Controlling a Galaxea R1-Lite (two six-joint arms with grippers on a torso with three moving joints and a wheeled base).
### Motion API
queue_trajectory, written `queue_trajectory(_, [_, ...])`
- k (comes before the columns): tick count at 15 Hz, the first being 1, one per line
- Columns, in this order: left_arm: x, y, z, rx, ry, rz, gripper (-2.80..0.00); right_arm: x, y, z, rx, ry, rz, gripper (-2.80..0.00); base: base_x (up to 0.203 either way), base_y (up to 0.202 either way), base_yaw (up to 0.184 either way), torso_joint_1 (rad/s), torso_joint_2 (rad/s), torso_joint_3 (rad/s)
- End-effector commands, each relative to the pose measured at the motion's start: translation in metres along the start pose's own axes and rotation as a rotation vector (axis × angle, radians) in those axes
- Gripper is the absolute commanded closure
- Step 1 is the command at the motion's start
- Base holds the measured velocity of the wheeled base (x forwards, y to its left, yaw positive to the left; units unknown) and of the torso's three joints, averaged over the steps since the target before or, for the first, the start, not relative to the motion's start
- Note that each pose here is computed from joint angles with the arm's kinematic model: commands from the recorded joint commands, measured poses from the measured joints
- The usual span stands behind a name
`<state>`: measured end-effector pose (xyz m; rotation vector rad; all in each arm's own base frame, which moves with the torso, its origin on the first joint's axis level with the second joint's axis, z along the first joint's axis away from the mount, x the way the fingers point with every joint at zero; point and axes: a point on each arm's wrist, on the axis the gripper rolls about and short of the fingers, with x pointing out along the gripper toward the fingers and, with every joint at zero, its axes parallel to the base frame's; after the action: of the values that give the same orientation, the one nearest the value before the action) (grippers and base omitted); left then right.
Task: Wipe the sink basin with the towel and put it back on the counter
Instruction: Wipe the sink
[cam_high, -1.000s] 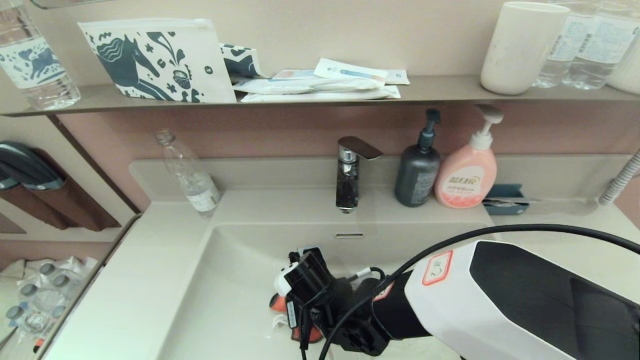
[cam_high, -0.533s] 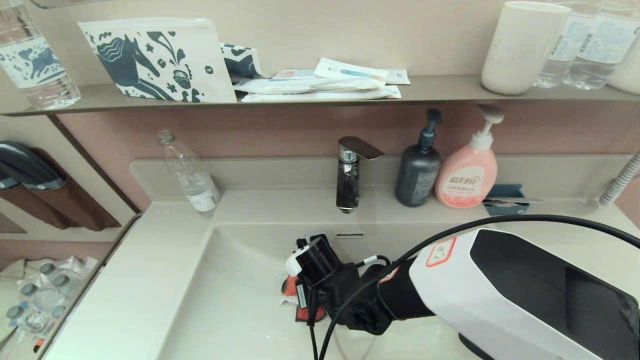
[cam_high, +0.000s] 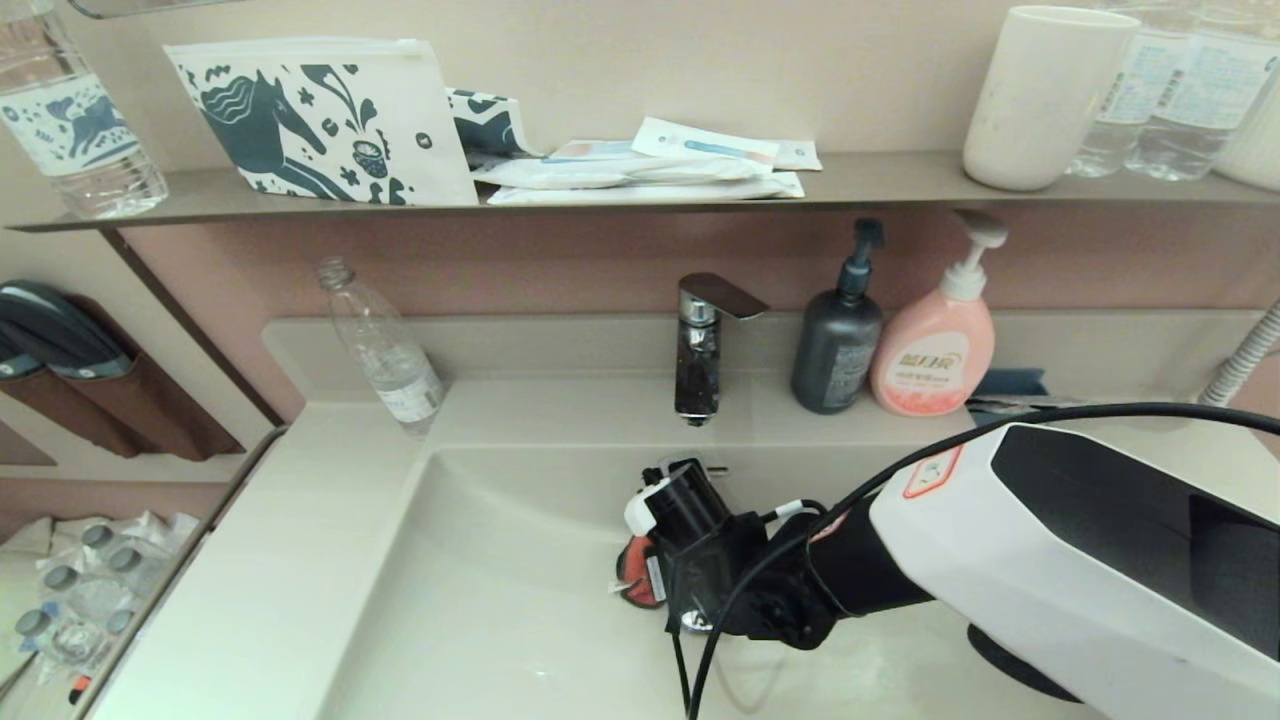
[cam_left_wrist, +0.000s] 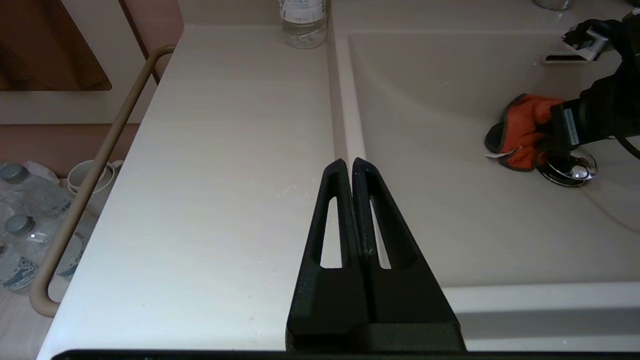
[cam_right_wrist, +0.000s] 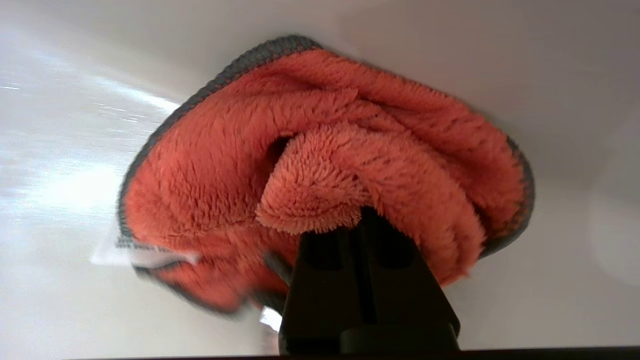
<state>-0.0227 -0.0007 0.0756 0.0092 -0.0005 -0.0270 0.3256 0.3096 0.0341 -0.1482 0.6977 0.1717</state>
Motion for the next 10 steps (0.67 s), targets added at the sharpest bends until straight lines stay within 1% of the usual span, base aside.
queue_trajectory(1, [0.000, 0.000, 0.000, 0.000, 0.000, -0.001, 0.00, -0.008, -0.021, 0.002, -0.007, 0.006, -0.066, 0.00, 0.000, 0.000, 0.000, 0.000, 0.00, 0.000])
queue_trajectory(3, [0.000, 0.000, 0.000, 0.000, 0.000, 0.000, 0.00, -0.010, -0.033, -0.002, -0.017, 0.018, -0.113, 0.00, 0.000, 0.000, 0.000, 0.000, 0.00, 0.000])
queue_trajectory(6, [0.000, 0.000, 0.000, 0.000, 0.000, -0.001, 0.00, -0.023, -0.052, -0.012, -0.030, 0.059, -0.150, 0.00, 0.000, 0.000, 0.000, 0.000, 0.00, 0.000])
queue_trajectory(8, [0.000, 0.000, 0.000, 0.000, 0.000, -0.001, 0.00, -0.031, -0.066, -0.014, -0.048, 0.070, -0.191, 0.00, 0.000, 0.000, 0.000, 0.000, 0.00, 0.000])
queue_trajectory(10, [0.000, 0.000, 0.000, 0.000, 0.000, 0.000, 0.00, -0.042, -0.079, -0.012, -0.063, 0.073, -0.211, 0.00, 0.000, 0.000, 0.000, 0.000, 0.00, 0.000])
